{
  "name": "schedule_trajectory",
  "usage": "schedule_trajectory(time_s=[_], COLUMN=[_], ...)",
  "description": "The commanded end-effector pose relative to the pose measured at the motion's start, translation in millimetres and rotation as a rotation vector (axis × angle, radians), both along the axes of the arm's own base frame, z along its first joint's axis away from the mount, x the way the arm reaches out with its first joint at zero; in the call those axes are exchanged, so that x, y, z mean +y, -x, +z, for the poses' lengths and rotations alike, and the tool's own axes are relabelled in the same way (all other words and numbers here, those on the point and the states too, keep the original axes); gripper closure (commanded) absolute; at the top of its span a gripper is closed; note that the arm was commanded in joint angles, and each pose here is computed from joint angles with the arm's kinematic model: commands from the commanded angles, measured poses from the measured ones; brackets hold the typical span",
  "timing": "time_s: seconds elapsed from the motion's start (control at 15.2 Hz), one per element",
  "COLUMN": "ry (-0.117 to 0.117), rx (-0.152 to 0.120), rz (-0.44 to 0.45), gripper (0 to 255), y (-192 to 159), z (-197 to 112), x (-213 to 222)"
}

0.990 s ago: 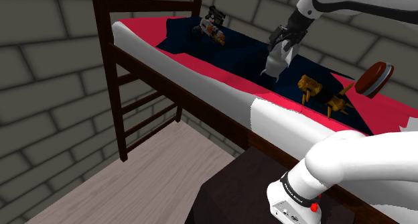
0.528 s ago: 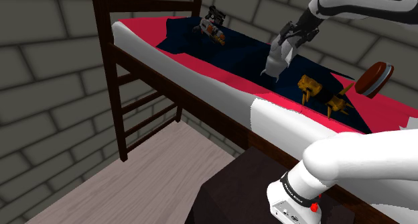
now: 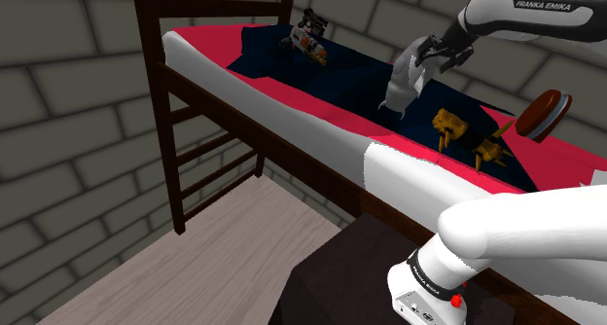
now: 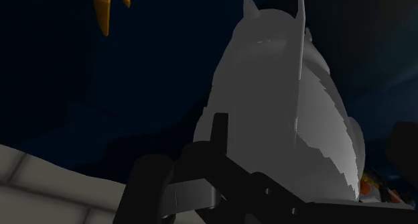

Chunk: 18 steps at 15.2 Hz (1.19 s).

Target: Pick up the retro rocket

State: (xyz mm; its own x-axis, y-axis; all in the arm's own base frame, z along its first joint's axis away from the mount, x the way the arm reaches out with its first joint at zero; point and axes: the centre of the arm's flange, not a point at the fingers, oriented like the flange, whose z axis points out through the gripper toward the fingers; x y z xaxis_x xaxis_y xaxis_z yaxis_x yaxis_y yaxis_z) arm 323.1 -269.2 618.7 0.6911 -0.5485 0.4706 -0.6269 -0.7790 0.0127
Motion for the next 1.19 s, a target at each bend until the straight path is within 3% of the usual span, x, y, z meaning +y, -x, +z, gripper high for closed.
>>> schedule_trajectory(time_s=[0.0, 0.26, 0.33, 0.92, 1.12], ry=[0.001, 0.001, 0.001, 0.001, 0.001], rx=[-0.001, -0.001, -0.001, -0.001, -0.001], rz=[-0.002, -0.002, -0.002, -0.002, -0.002], gripper=[0, 0, 255, 255, 255], y=[1.1, 1.1, 1.1, 1.1, 1.1], z=[-10.9, -24.5, -24.5, -24.5, -8.7], x=[-0.7, -0.7, 0.3, -0.7, -0.7])
